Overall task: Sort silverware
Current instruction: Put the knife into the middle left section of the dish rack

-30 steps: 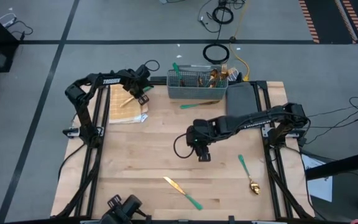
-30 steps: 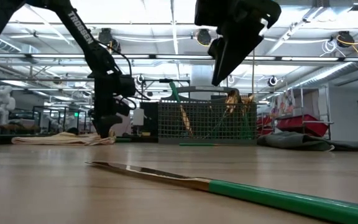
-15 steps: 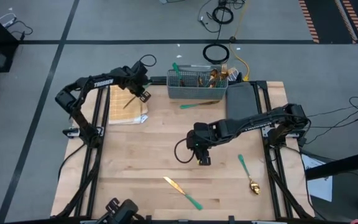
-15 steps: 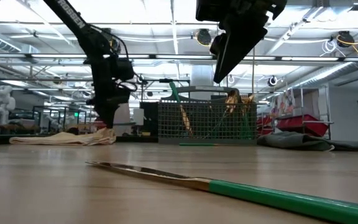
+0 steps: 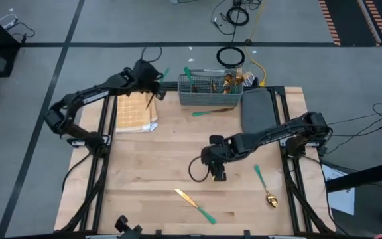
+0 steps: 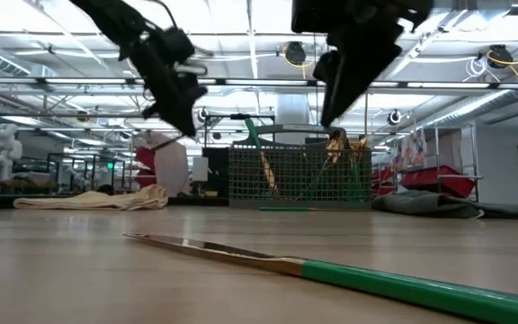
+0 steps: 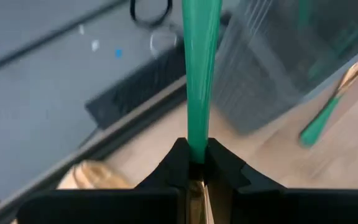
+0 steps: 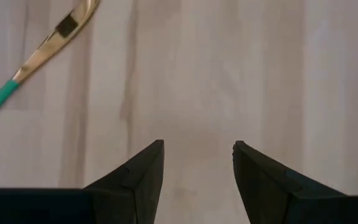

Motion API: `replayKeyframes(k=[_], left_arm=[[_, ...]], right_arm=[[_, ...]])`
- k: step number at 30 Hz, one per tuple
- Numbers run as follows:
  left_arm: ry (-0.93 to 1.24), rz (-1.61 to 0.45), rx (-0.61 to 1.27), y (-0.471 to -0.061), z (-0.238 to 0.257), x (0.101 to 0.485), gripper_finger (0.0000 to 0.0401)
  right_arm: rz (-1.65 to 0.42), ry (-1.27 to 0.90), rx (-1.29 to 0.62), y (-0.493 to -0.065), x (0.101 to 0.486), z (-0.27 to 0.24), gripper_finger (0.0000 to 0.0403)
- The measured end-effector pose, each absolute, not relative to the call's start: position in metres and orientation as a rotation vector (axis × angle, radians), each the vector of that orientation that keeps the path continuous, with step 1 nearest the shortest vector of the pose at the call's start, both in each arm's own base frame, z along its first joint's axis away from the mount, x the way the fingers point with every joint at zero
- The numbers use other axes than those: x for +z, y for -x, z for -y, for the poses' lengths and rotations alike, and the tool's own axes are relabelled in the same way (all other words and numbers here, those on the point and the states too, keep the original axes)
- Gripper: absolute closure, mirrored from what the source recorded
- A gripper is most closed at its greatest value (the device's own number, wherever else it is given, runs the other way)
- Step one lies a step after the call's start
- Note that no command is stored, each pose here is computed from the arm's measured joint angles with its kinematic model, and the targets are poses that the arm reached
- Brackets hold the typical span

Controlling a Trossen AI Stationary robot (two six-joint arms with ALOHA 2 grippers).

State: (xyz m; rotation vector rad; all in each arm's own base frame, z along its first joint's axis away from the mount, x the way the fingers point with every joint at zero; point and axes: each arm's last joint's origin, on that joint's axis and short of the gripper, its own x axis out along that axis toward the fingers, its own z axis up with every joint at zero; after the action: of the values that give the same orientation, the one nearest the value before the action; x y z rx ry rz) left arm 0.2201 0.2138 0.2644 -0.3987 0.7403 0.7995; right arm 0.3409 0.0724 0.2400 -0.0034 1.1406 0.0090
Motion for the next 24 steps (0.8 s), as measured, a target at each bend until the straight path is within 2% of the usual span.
replayKeyframes(k=[5,8,12,16,24], left_arm=[[0.313,-0.463,0.799,-0.219,-0.194,0.307,0.0372],[0.251,-0.204,0.734,-0.227,-0.178,0.331,0.0372],[0.171,0.05,0.62,-0.243,-0.156,0.345,0.0372],[0.061,0.197,0.529,-0.262,-0.137,0.338,0.0372],[-0.085,0.368,0.555,-0.297,-0.129,0.287,0.0372]], right_arm=[[-1.124,-0.041,0.012,-0.334,0.22,-0.09,0.0222],[-1.092,-0.047,0.01,-0.329,0.205,-0.101,0.0222],[-1.046,-0.077,0.01,-0.32,0.186,-0.115,0.0222],[-0.987,-0.117,0.028,-0.316,0.18,-0.13,0.0222],[-0.943,-0.127,0.007,-0.308,0.18,-0.151,0.0222]])
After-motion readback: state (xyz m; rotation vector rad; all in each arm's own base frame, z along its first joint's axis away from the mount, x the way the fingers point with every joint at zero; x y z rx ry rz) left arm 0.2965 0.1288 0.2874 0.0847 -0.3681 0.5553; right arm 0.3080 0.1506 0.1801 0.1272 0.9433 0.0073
